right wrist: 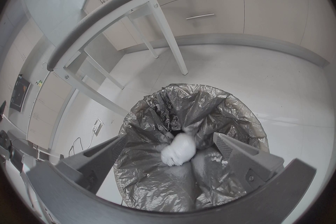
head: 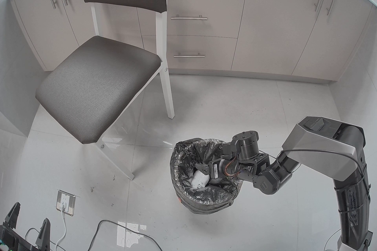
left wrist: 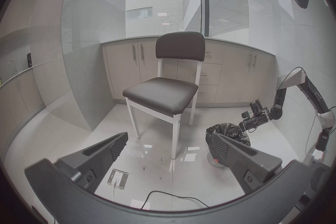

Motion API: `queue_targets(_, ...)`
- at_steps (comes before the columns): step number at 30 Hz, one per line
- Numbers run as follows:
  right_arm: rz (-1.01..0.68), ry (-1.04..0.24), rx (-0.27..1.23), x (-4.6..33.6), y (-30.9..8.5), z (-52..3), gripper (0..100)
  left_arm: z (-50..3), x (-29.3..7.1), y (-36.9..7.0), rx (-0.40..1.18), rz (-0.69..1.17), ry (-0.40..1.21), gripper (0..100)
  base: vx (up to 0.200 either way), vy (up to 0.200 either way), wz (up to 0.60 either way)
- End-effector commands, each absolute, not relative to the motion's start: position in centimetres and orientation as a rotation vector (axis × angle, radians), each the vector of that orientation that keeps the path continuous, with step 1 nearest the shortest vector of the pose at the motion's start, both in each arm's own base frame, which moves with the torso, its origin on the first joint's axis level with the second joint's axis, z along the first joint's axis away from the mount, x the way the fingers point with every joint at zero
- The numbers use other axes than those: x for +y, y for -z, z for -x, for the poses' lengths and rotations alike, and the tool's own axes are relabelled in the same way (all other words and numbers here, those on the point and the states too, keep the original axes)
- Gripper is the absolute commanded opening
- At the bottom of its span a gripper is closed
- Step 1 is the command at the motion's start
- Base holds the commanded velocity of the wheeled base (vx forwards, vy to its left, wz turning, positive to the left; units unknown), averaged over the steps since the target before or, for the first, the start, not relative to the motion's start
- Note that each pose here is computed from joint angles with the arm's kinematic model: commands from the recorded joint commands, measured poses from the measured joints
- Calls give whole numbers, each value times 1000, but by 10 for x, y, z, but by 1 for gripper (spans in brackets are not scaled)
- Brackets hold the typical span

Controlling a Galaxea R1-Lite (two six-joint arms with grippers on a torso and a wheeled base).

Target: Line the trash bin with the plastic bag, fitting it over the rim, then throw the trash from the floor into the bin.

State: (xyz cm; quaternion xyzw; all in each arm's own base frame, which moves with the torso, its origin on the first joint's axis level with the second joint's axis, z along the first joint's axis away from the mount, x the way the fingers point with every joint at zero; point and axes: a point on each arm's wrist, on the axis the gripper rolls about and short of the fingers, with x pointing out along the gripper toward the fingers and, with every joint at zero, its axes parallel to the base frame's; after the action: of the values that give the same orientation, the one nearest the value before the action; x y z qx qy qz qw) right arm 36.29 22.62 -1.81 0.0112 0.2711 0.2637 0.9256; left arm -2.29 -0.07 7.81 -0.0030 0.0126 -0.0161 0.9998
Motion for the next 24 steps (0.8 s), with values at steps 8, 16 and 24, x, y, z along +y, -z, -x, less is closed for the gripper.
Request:
queue_targets(8, -18, -521, 517, 227, 18, -364, 100, 23, -1, -76, 22, 6, 32, 100, 0, 0, 0)
queue_targets(16, -21, -525, 515, 229, 19, -363, 100, 23, -1, -76, 22, 6, 32, 100, 0, 0, 0)
queue_targets(24, -39, -510, 439, 235, 41, -367, 100, 23, -1, -76, 22, 6, 32, 100, 0, 0, 0)
